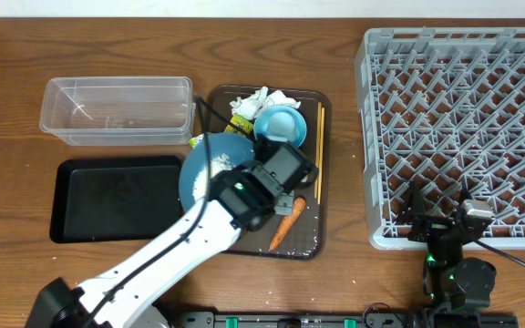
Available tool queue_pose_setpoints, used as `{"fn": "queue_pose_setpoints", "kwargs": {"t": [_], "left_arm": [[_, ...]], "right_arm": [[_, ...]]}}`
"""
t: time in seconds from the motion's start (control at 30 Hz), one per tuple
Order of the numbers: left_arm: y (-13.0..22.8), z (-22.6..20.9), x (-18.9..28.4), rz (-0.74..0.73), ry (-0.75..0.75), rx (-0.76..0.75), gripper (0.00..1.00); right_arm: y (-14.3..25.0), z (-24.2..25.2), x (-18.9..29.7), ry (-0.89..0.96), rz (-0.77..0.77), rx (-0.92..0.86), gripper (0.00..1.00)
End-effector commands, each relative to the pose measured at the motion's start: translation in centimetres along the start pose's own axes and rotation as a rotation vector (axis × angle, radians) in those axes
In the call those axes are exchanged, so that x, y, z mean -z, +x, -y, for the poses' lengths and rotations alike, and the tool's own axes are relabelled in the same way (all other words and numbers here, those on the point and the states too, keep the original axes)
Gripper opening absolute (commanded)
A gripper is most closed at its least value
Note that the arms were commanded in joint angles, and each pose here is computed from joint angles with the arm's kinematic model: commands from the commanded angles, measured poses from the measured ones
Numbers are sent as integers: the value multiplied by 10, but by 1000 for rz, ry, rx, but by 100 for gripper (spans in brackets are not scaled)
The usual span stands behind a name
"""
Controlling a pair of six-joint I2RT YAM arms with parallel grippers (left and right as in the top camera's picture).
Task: Sort waste into correct bins and load items into the dishwasher rack
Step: 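Lift the blue plate and carry it over the black tray, then tilt the blue plate to pour rice onto the black tray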
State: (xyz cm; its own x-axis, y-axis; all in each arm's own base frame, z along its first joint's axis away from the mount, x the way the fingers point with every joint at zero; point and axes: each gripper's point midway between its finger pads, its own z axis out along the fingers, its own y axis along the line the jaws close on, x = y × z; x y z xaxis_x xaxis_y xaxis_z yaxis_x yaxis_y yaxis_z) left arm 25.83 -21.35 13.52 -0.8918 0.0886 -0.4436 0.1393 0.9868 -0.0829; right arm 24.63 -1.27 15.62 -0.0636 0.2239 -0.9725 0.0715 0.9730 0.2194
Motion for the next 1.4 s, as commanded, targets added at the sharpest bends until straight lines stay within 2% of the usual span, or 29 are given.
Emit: {"fn": "queue_pose_setpoints", "kwargs": {"t": [0.0, 0.23, 0.43, 0.63, 0.93, 1.2, 1.37], "left_arm": [[-20, -20, 9, 60, -38, 17, 6], [-47, -73, 7, 94, -101, 162, 6], [-70, -99, 11, 131, -39, 230, 6], [-86, -145, 14, 171, -55, 355, 6], [-91, -186, 22, 143, 167, 573, 6], [-90, -210, 37, 149, 313, 681, 6], [-76, -227, 40, 116, 317, 769, 6]], "right_arm": [[-1, 4, 0, 14, 5, 6, 99], [-1, 4, 0, 14, 5, 6, 99], [-1, 4, 0, 14, 5, 6, 99], [-1, 4, 0, 14, 5, 6, 99], [-1, 4, 0, 14, 5, 6, 99], [-1, 4, 0, 14, 5, 6, 99], [-1, 4, 0, 14, 5, 6, 99]]}}
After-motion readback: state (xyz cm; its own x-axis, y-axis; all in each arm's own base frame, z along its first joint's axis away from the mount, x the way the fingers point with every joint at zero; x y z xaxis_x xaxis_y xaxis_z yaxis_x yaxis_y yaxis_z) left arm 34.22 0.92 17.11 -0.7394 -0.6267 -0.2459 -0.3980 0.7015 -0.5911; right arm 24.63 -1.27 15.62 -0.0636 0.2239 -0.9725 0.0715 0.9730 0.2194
